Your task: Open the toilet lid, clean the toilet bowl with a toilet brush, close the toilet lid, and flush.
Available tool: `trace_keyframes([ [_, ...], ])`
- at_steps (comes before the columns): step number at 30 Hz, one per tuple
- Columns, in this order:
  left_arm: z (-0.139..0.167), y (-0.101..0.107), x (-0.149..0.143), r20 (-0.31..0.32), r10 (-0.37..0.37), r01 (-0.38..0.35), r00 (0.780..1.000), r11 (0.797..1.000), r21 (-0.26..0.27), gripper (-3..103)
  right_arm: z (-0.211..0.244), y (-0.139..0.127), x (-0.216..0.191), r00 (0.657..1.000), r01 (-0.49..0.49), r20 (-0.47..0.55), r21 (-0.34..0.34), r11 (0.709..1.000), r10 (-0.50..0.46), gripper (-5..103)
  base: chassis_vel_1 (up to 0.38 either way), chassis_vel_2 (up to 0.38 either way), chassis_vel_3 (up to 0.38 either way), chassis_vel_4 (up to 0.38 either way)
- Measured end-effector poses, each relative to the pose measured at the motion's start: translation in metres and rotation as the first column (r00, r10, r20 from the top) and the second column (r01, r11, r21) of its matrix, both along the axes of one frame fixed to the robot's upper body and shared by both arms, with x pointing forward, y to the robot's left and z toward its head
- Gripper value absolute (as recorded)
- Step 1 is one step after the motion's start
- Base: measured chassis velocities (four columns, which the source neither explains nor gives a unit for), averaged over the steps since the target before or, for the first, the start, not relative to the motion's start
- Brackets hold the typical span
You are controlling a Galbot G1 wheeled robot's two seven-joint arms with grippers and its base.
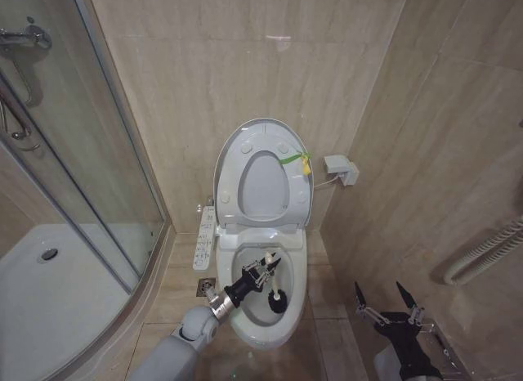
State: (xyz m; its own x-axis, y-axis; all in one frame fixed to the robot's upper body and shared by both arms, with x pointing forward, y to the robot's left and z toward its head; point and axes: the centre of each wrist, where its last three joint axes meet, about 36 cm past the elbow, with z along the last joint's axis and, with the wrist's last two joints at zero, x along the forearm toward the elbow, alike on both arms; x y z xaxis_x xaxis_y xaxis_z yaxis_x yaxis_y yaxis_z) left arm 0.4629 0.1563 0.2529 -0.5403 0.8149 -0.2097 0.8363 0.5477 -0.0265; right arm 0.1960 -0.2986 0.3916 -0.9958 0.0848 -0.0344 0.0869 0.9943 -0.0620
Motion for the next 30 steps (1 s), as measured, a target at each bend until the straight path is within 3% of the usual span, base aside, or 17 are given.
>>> trace_keyframes([
  [11,-0.047,-0.001,0.004,-0.049,0.006,-0.003,0.999,0.998,0.061,23,0.000,0.000,0.000,1.000,0.000,0.000,0.000,1.000,0.000,100,0.000,0.000,0.000,0.000],
  [18,-0.062,0.000,0.015,-0.055,0.020,-0.015,0.998,0.996,0.089,23,0.000,0.000,0.000,1.000,0.000,0.000,0.000,1.000,0.000,100,0.000,0.000,0.000,0.000],
  [23,-0.045,0.002,0.016,-0.035,0.019,-0.016,0.999,0.998,0.068,23,0.000,0.000,0.000,1.000,0.000,0.000,0.000,1.000,0.000,100,0.000,0.000,0.000,0.000],
  [30,0.002,-0.008,-0.005,-0.001,-0.022,0.022,1.000,1.000,-0.006,23,0.000,0.000,0.000,1.000,0.000,0.000,0.000,1.000,0.000,100,0.000,0.000,0.000,0.000],
])
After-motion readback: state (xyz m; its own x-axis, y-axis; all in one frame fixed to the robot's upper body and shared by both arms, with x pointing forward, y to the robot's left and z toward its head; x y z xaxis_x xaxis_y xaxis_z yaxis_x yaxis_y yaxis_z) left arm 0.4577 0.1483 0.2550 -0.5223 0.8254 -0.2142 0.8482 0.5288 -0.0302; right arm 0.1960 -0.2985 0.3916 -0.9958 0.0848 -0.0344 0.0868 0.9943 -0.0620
